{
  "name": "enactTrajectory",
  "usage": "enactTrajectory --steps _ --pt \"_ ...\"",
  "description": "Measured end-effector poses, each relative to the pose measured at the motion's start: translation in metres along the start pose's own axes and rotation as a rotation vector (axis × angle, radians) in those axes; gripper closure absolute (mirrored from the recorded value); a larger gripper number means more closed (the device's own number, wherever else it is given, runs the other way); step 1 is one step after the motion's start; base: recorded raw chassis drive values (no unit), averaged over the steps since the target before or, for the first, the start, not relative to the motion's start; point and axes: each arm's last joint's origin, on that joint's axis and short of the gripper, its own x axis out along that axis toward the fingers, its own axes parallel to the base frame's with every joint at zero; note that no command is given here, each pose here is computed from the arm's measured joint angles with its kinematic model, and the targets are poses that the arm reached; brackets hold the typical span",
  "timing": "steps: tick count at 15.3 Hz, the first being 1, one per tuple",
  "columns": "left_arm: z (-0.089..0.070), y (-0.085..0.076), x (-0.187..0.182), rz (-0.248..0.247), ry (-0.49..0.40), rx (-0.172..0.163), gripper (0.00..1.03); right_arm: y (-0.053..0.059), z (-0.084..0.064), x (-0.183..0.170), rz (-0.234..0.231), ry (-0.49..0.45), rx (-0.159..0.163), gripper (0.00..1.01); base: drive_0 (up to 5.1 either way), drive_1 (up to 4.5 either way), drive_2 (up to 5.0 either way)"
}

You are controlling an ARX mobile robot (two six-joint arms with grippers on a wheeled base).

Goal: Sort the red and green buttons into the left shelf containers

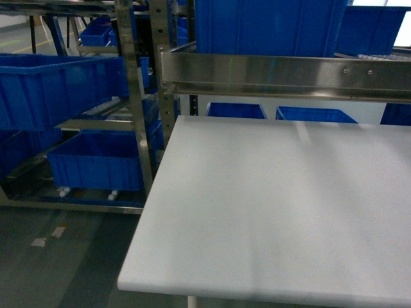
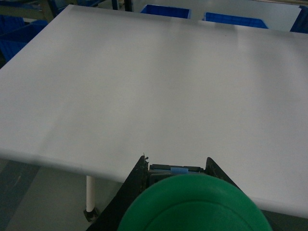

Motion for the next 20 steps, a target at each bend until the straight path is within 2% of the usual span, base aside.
enactTrajectory --steps 20 --pt "-0.0003 0.0000 0.0000 0.000 0.000 0.000 0.78 0.0000 -0.0001 0.0000 0.000 0.001 0.001 0.75 -4.9 2.48 2.5"
